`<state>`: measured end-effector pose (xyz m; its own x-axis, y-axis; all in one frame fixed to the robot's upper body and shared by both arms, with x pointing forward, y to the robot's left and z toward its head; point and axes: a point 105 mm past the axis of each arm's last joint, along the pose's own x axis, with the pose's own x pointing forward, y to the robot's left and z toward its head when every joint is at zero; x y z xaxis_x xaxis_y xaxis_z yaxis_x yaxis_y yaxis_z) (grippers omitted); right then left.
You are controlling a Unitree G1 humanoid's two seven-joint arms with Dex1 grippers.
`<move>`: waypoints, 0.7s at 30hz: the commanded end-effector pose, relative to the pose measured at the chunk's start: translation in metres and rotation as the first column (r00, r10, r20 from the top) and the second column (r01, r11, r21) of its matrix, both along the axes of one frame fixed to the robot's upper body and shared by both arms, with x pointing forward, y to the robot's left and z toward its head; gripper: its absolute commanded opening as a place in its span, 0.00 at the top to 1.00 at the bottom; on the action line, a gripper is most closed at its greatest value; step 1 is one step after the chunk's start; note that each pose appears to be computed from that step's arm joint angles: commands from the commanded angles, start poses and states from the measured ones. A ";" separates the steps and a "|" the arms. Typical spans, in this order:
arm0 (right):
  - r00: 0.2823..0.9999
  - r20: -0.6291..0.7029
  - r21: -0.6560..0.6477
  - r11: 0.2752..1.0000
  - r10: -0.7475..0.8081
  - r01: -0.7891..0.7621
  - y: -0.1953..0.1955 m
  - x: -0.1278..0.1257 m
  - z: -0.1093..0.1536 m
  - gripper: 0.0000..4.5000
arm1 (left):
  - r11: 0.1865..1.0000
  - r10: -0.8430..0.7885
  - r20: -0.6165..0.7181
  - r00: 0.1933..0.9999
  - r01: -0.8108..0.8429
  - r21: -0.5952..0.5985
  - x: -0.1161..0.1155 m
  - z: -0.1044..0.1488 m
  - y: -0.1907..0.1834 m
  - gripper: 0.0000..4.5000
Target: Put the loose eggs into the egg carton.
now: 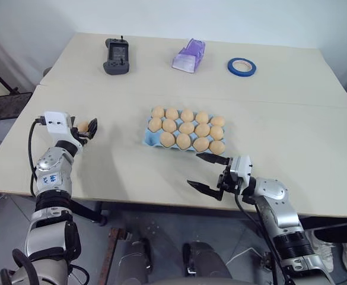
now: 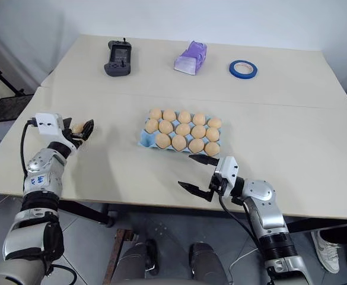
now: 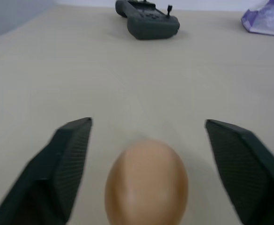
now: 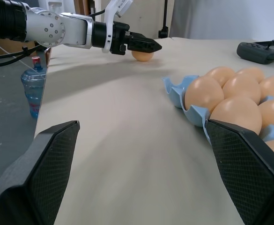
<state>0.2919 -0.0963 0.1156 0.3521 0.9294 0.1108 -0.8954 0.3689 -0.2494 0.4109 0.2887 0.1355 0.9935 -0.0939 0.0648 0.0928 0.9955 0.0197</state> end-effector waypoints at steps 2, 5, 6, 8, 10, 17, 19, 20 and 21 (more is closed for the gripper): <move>0.999 0.052 0.017 1.000 -0.007 0.006 -0.001 0.000 0.011 0.00 | 0.999 -0.018 0.014 1.000 0.018 0.031 0.000 0.012 0.003 0.49; 0.998 0.056 0.016 1.000 -0.013 0.012 -0.002 0.001 0.012 0.00 | 0.997 -0.068 0.057 0.996 0.066 0.036 -0.002 0.023 -0.004 0.62; 0.998 0.058 0.016 1.000 -0.016 0.015 -0.002 0.001 0.013 0.00 | 0.992 -0.119 0.080 0.990 0.116 0.041 -0.002 0.029 -0.013 0.62; 0.998 0.058 0.016 1.000 -0.021 0.020 -0.003 0.002 0.013 0.00 | 0.975 -0.217 0.134 0.967 0.208 0.078 -0.005 0.043 -0.034 0.62; 0.998 0.058 0.015 1.000 -0.025 0.024 -0.004 0.002 0.013 0.00 | 0.952 -0.301 0.160 0.940 0.286 0.113 -0.008 0.053 -0.053 0.62; 0.997 0.065 0.005 0.999 -0.053 0.053 -0.008 0.004 0.014 0.00 | 0.724 -0.686 0.100 0.721 0.663 0.190 -0.024 0.055 -0.155 0.62; 0.995 0.070 0.010 0.998 -0.070 0.069 -0.011 0.006 0.015 0.00 | 0.712 -0.698 0.082 0.711 0.680 0.173 -0.023 0.048 -0.162 0.62; 0.994 0.072 0.010 0.997 -0.081 0.080 -0.014 0.006 0.016 0.00 | 0.697 -0.714 0.069 0.697 0.697 0.169 -0.024 0.044 -0.167 0.62; 0.993 0.073 0.009 0.996 -0.090 0.090 -0.016 0.006 0.016 0.00 | 0.691 -0.719 0.057 0.692 0.704 0.166 -0.023 0.040 -0.171 0.62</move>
<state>0.2981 -0.1033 0.1187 0.4040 0.9081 0.1105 -0.8692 0.4187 -0.2631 0.3874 0.1196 0.1689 0.6231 -0.7763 0.0958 0.7591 0.6297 0.1653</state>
